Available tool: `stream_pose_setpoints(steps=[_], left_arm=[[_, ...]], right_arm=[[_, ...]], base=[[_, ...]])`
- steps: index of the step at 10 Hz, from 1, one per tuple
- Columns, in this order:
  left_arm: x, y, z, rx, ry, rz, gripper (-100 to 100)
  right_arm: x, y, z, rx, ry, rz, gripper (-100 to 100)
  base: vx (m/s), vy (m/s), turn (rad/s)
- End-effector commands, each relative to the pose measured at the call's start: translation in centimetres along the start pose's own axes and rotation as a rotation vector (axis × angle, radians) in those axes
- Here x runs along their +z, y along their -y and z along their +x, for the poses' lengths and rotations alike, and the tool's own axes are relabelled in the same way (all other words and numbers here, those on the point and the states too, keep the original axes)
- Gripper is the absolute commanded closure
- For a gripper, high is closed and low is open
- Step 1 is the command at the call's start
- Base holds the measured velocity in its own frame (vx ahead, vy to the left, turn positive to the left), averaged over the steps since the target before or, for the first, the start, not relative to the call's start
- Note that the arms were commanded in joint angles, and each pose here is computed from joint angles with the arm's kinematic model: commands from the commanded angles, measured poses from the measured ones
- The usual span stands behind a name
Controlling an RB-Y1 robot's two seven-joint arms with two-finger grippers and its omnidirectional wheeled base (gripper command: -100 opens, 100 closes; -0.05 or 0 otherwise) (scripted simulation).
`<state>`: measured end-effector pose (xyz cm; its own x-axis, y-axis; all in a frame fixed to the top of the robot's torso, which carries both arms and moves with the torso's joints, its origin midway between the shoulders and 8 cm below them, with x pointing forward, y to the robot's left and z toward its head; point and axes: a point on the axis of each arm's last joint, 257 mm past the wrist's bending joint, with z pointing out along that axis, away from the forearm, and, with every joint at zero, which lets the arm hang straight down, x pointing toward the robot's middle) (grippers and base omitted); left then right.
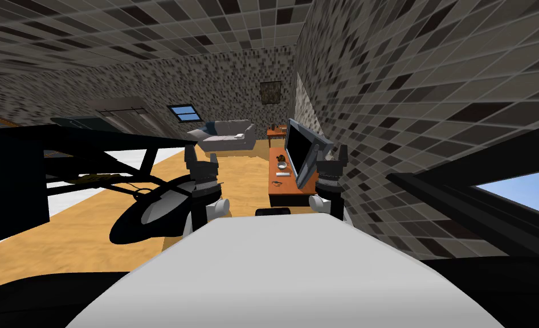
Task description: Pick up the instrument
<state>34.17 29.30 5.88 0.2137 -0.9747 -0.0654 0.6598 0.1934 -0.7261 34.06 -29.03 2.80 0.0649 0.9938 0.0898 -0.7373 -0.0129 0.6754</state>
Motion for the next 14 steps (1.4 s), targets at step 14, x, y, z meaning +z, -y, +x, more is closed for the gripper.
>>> stream_pose_setpoints(steps=[14], left_arm=[[0.0, 0.0, 0.0, 0.000, 0.000, 0.000, 0]], right_arm=[[-6.4, 12.6, -2.4, -0.367, -0.324, 0.350, -100]], base=[[-0.044, 0.117, 0.036]])
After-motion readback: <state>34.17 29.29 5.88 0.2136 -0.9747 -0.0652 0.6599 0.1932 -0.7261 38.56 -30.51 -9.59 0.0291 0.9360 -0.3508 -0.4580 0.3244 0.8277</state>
